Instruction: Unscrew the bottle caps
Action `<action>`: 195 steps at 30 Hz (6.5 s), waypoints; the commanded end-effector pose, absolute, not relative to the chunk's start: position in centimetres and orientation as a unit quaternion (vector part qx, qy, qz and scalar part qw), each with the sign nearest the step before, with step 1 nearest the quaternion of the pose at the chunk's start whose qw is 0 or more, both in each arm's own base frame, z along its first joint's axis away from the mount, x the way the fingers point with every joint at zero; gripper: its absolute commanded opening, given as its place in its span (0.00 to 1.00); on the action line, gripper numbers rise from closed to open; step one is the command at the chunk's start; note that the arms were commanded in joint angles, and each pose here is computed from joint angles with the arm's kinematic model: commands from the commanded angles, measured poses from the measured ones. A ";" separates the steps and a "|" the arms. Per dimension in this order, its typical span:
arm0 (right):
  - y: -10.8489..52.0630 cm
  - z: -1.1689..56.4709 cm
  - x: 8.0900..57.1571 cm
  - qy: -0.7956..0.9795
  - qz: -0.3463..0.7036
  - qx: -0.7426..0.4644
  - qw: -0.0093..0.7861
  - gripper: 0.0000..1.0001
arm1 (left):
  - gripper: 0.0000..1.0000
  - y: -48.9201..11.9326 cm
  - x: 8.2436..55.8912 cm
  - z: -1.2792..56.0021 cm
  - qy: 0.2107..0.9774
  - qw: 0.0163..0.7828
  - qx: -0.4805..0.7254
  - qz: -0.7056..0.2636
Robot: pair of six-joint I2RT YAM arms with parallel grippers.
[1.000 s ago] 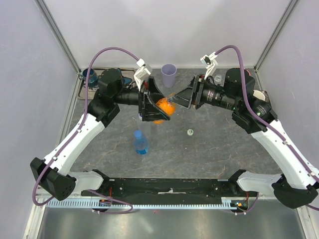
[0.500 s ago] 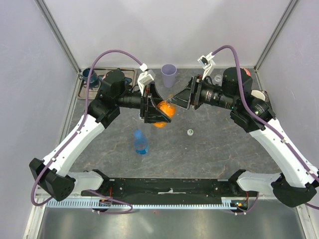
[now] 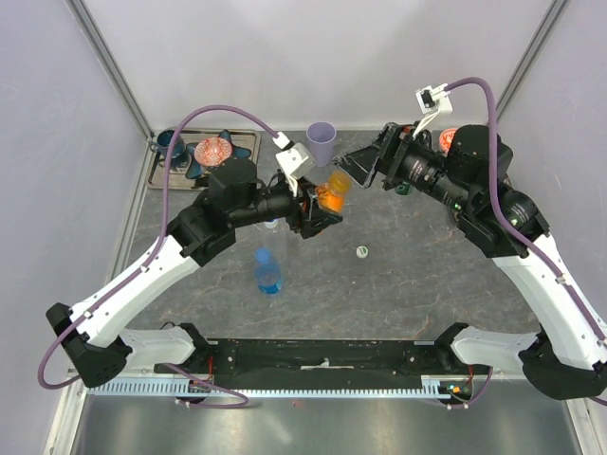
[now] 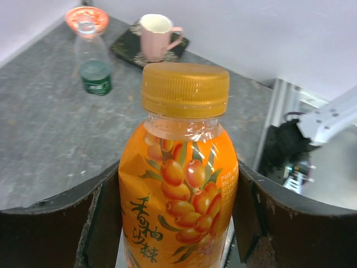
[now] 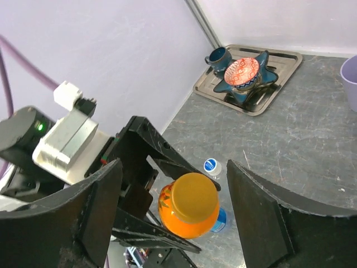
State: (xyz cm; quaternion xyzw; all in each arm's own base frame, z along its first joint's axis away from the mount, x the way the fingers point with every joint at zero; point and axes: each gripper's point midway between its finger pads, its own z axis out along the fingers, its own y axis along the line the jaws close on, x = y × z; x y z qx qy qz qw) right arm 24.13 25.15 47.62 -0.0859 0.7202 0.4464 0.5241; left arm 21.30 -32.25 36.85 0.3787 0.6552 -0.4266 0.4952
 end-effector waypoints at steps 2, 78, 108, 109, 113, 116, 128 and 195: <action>24.5 48.8 25.6 0.714 0.437 -0.043 0.545 0.80 | 0.43 -30.8 25.8 38.1 0.667 0.609 0.324 -0.281; 28.7 44.5 11.4 0.518 0.562 -0.472 0.440 0.00 | 0.37 -31.7 9.6 42.8 0.381 0.297 0.533 -0.695; 27.1 46.9 15.7 0.611 0.492 -0.356 0.507 0.54 | 0.35 -32.0 12.9 40.1 0.474 0.357 0.511 -0.622; 27.1 46.9 15.8 0.614 0.491 -0.353 0.507 0.55 | 0.35 -32.1 12.9 40.1 0.476 0.358 0.510 -0.621; 27.0 47.1 16.4 0.621 0.484 -0.345 0.510 0.62 | 0.35 -32.0 13.0 40.0 0.477 0.362 0.511 -0.617; 27.0 47.3 16.7 0.625 0.478 -0.339 0.515 0.69 | 0.36 -31.9 12.8 40.0 0.478 0.360 0.510 -0.618; 24.3 51.6 21.9 0.681 0.428 -0.158 0.573 0.95 | 0.36 -32.4 16.7 39.8 0.535 0.449 0.455 -0.552; 26.9 43.7 26.9 0.769 0.356 -0.070 0.527 0.11 | 0.37 -31.8 25.3 39.2 0.623 0.671 0.295 -0.272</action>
